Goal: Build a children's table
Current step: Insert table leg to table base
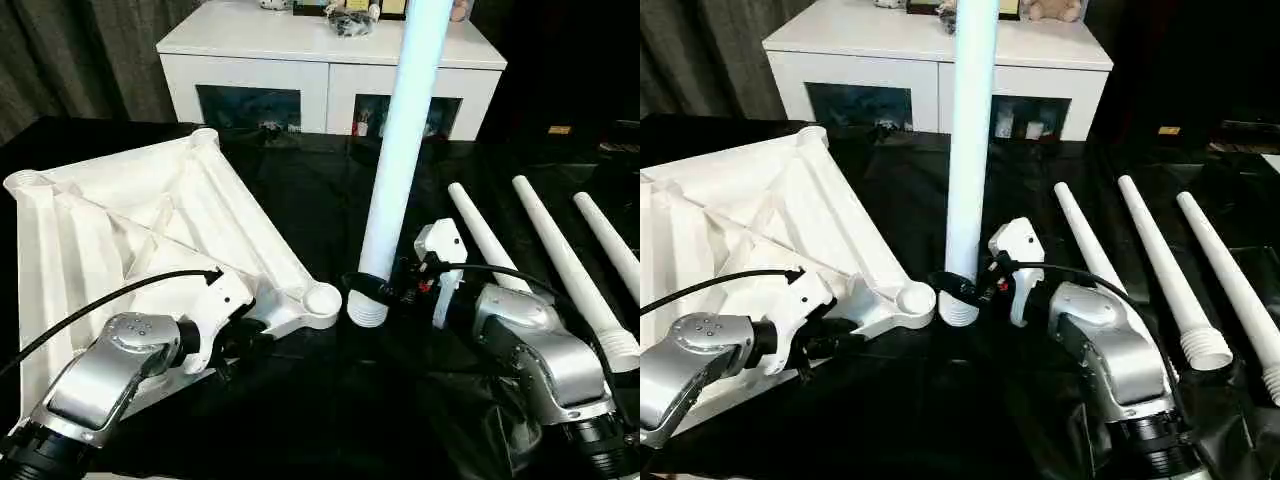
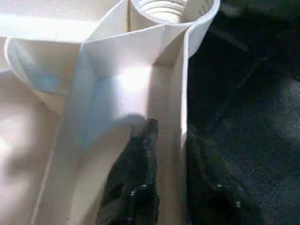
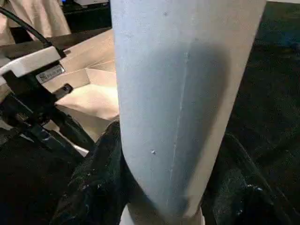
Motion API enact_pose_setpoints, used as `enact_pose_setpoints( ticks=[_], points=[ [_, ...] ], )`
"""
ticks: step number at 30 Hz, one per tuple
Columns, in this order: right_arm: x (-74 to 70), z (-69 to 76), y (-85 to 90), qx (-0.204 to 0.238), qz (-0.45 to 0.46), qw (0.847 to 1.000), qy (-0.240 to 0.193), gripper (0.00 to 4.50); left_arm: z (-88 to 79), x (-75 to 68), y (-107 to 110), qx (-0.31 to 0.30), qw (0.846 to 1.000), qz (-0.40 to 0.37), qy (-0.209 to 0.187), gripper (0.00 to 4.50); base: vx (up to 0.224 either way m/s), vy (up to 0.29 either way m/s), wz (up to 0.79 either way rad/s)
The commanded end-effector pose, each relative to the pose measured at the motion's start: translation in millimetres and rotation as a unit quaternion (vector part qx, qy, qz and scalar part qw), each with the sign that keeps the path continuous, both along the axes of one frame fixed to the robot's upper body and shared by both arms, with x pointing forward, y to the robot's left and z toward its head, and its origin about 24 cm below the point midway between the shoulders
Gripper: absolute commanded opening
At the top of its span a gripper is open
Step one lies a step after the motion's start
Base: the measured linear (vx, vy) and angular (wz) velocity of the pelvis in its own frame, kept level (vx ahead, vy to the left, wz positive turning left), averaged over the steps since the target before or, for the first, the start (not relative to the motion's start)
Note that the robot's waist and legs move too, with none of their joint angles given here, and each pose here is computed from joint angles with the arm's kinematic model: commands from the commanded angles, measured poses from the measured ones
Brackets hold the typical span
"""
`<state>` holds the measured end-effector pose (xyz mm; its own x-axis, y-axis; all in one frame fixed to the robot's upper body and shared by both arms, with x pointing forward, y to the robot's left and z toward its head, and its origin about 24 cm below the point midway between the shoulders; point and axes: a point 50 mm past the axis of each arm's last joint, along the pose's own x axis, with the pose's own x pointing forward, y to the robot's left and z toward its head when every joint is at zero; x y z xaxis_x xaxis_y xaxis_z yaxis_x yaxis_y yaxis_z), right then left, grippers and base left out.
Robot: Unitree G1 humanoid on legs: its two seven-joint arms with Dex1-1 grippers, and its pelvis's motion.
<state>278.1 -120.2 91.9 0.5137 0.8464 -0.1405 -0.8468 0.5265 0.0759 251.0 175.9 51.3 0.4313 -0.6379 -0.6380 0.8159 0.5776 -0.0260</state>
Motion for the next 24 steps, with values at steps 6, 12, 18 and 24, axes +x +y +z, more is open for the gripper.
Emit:
enact_pose_setpoints(
  ticks=[6, 12, 18, 24],
  points=[
    [6.3, 8.6, 6.4, 0.012, 0.015, 1.0, -0.006, 1.84, -19.6, -21.1, 0.3, 0.033, 0.998, -0.011, 0.048, 0.17, 0.0, 0.0, 0.0],
    [10.8, 12.5, 12.9, 0.032, 0.022, 0.999, 0.002, 1.84, -19.9, -22.6, -1.8, 0.054, 0.997, -0.04, 0.025, 0.02, 0.0, 0.0, 0.0],
    [14.1, 12.1, 23.5, 0.04, 0.05, 0.998, 0.023, 1.84, -16.0, -20.2, -10.8, 0.037, 0.997, -0.061, 0.006, 0.0, 0.0, 0.0, 0.0],
    [19.2, 8.4, 28.1, 0.025, 0.065, 0.997, 0.039, 1.84, -11.4, -18.2, -19.4, 0.023, 0.996, -0.09, -0.008, 0.0, 0.0, 0.0, 0.0]
  ],
)
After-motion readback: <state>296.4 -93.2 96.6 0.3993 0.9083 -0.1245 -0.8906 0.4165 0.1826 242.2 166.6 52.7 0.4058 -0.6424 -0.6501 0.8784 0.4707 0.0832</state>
